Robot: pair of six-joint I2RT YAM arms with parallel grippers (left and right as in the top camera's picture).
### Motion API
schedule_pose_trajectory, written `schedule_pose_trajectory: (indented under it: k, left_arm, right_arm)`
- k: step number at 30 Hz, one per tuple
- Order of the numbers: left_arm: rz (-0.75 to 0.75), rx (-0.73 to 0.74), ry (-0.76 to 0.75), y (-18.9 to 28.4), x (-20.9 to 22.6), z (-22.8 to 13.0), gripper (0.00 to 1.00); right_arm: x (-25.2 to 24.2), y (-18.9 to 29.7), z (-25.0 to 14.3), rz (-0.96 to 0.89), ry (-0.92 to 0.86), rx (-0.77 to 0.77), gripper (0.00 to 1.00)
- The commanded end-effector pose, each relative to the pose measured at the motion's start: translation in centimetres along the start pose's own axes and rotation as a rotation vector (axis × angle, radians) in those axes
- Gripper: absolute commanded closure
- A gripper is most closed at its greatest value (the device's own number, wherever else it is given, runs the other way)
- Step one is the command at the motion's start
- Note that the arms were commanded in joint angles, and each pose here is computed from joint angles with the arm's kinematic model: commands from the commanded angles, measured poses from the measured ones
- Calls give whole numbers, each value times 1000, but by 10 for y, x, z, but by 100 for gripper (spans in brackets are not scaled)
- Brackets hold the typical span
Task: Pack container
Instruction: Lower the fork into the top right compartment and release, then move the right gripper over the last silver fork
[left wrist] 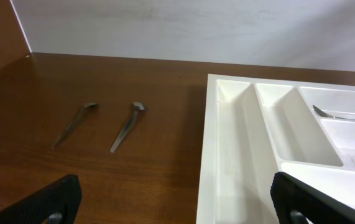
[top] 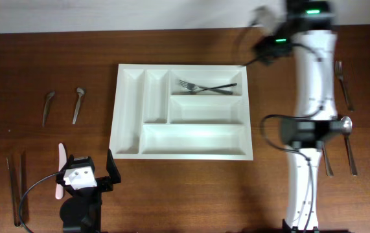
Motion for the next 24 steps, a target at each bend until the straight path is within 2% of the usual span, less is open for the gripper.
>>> schedule_pose_trajectory:
  k: [1,6,12,18,24]
  left_arm:
    - [-9,-7,-12,0,-2,0,1]
    - [-9,-7,-12,0,-2,0,1]
    - [-9,-7,-12,0,-2,0,1]
    - [-9,-7,-12,0,-2,0,1]
    - [-9,-7,-12,0,-2,0,1]
  right_arm:
    - [-72,38,-37,-156,-374,2,1]
    - [-121,43,-74,-107,-563,-15,1]
    - [-173,32,-145,-118,-670,98,1]
    - [-190,-10,-205,-58,-755,247,1]
    - [-195,-51,-220,-44,-767,273,1]
Point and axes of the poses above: each gripper's point midway between its finger pads, its own y axis back along the fingers, its own x axis along the line the jaws close on, z = x × y, the point moved 1 cm from there along y, back along the fingers, and after that the axes turned 13 degrees about -y, right-handed, at the moved point
